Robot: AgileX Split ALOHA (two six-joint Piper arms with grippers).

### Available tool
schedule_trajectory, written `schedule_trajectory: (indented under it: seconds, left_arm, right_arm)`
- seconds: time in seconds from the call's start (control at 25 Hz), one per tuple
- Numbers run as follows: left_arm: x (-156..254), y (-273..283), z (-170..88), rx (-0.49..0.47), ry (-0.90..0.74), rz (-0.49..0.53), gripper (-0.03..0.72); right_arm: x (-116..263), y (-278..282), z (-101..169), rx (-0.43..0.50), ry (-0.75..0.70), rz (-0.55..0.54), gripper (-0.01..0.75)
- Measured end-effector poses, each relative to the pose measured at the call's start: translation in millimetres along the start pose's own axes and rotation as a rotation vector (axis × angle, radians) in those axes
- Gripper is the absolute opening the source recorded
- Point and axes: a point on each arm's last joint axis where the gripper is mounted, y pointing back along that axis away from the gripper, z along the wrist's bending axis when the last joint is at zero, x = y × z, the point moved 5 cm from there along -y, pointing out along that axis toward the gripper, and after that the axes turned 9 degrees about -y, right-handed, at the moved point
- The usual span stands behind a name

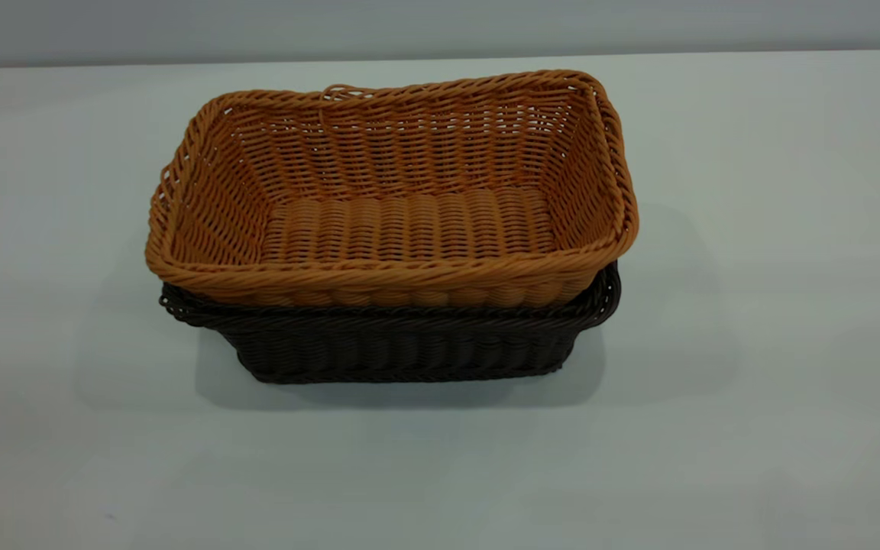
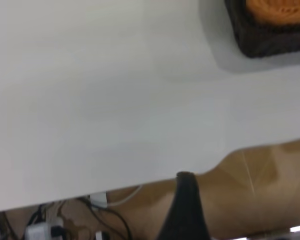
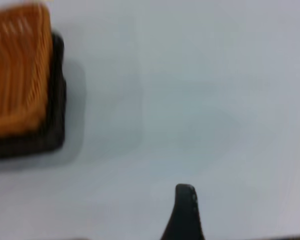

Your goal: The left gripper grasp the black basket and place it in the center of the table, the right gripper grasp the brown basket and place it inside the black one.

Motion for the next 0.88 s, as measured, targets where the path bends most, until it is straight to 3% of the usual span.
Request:
schedule_trajectory:
  seconds: [0.12, 0.36, 0.88]
  left_arm:
    - [3.0, 5.3, 1.0, -0.035, 0.029, -0.047, 0.558]
    - [10.7, 16.9, -0.4, -0.066, 0.036, -0.166, 0.558]
    - [11.2, 17.2, 0.6, -0.107, 0.072, -0.163, 0.558]
  right_arm:
    - [4.1, 11.0, 0.3, -0.024, 0.004, -0.091, 0.537]
    - [5.4, 11.9, 0.9, -0.03, 0.002, -0.093, 0.535]
    - [5.4, 12.0, 1.5, -0.034, 0.0, -0.094, 0.503]
